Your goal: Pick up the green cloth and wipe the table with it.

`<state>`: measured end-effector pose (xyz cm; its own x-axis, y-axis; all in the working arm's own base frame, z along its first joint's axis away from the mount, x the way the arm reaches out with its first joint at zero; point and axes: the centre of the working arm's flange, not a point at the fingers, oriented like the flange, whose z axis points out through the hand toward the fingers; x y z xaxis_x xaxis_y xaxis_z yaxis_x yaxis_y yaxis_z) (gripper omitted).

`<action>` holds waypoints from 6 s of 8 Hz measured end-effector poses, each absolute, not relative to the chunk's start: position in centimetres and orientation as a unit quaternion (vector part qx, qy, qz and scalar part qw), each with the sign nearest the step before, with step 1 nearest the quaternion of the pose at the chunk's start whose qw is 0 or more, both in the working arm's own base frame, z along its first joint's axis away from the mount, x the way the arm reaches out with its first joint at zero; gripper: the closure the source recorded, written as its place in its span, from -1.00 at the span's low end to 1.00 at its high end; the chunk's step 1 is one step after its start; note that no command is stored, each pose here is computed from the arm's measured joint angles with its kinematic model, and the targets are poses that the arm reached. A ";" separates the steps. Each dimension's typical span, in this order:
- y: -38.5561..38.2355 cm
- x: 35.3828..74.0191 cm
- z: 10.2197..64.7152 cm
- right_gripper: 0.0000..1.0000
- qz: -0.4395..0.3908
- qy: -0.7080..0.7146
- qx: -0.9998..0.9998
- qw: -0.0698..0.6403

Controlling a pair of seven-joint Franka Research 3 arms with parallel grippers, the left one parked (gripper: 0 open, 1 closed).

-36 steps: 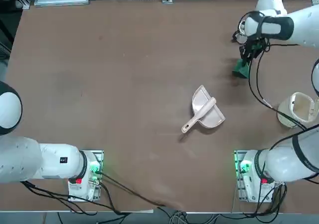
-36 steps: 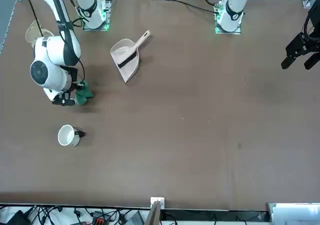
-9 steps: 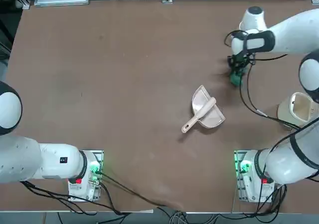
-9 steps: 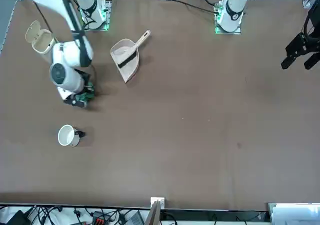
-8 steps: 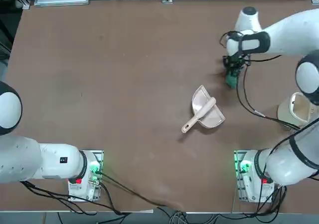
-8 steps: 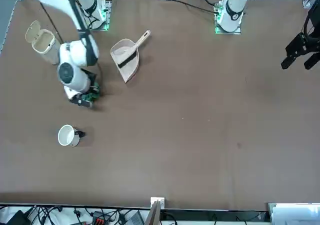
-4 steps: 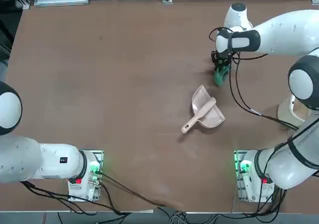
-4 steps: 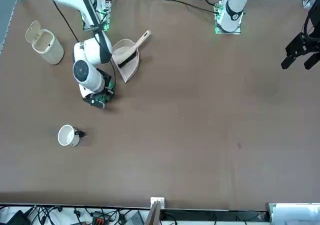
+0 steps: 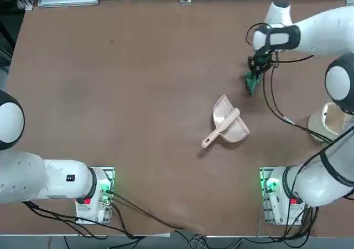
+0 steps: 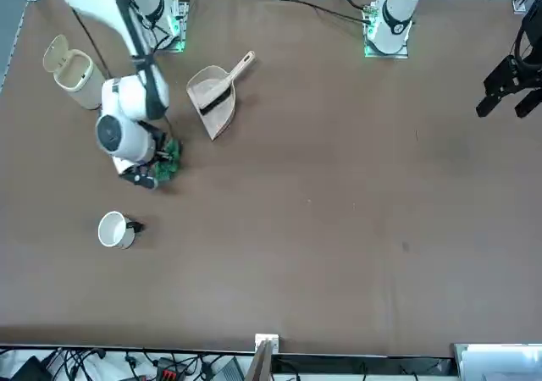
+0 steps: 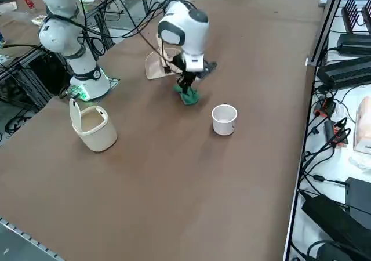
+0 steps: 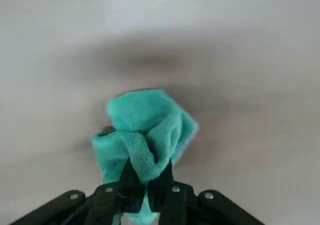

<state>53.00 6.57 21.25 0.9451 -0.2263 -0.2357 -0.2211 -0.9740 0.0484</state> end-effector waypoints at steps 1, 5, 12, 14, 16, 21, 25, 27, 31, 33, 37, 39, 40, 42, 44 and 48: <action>3.5 53.0 20.8 0.85 -0.125 -0.099 0.987 0.005; -6.4 52.4 20.1 0.85 -0.131 -0.028 0.991 0.020; -4.1 52.9 20.3 0.85 -0.116 -0.038 0.992 0.021; 2.5 53.3 20.4 0.85 -0.106 -0.067 0.992 0.008; 7.6 53.2 20.7 0.85 -0.102 -0.102 0.990 -0.002; 17.6 53.9 22.8 0.85 -0.083 -0.162 0.983 -0.031; 21.4 57.9 30.8 0.85 -0.079 -0.152 0.984 -0.049; 23.5 58.2 33.0 0.85 -0.060 -0.127 0.989 -0.050; 29.9 56.0 32.8 0.85 -0.048 -0.063 0.996 -0.031; 31.8 55.4 29.6 0.85 -0.050 -0.054 0.997 -0.023; 33.3 55.1 25.8 0.56 -0.059 -0.052 0.997 -0.013; 33.7 55.4 26.1 -0.18 -0.055 -0.051 0.997 -0.015; 33.9 55.9 26.9 -0.53 -0.047 -0.051 0.997 -0.020; 34.0 57.6 30.9 -1.00 -0.020 -0.054 0.998 -0.038; 31.3 59.3 38.6 -1.00 0.002 -0.072 0.996 -0.048; 19.4 62.2 49.5 -1.00 0.033 -0.127 0.991 -0.015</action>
